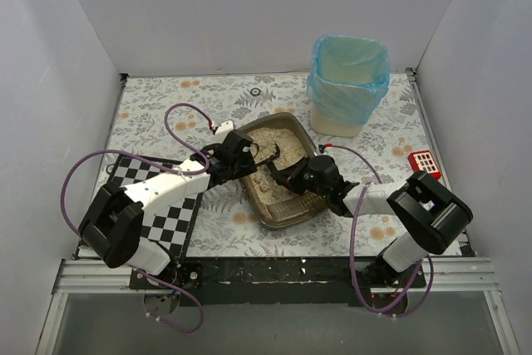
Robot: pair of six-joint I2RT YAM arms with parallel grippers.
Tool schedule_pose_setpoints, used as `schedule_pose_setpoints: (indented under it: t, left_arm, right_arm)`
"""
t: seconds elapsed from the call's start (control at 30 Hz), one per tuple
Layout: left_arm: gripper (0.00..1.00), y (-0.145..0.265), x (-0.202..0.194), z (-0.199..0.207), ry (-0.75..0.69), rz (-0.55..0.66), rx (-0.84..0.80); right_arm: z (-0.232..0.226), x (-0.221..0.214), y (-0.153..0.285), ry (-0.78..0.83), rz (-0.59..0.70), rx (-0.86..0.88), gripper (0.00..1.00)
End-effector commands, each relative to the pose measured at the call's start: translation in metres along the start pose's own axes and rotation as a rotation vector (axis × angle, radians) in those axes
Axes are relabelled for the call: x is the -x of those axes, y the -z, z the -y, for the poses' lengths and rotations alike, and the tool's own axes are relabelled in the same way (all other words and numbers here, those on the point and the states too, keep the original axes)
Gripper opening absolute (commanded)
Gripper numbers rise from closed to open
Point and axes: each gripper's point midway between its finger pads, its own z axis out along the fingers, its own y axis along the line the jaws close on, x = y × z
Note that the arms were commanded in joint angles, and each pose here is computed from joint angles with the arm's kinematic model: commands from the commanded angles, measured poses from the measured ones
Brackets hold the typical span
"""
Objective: Clean the litter box
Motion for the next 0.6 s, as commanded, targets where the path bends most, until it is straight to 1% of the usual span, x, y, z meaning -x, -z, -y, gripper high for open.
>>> schedule_pose_setpoints:
  t: [0.0,0.13,0.27,0.33,0.5,0.57]
  left_arm:
    - [0.47,0.010,-0.023,0.004,0.027,-0.083,-0.039]
    - [0.49,0.012,-0.017,-0.005,0.061,-0.058,0.018]
    - [0.50,0.018,-0.014,-0.009,0.083,-0.051,0.052]
    - [0.52,0.022,-0.011,-0.008,0.098,-0.045,0.043]
    - [0.67,0.038,0.000,-0.003,0.090,-0.008,-0.007]
    - [0.75,0.047,0.004,0.000,0.095,0.002,-0.042]
  right_arm:
    - [0.048,0.022,-0.002,-0.091,0.191,-0.066,0.01]
    - [0.041,0.012,0.002,-0.068,0.141,0.005,0.01]
    - [0.035,0.012,0.009,-0.046,0.151,0.036,0.01]
    - [0.030,0.015,0.015,-0.038,0.166,0.056,0.01]
    - [0.016,0.017,0.030,0.017,0.175,0.089,0.01]
    - [0.012,0.014,0.038,0.023,0.163,0.113,0.01]
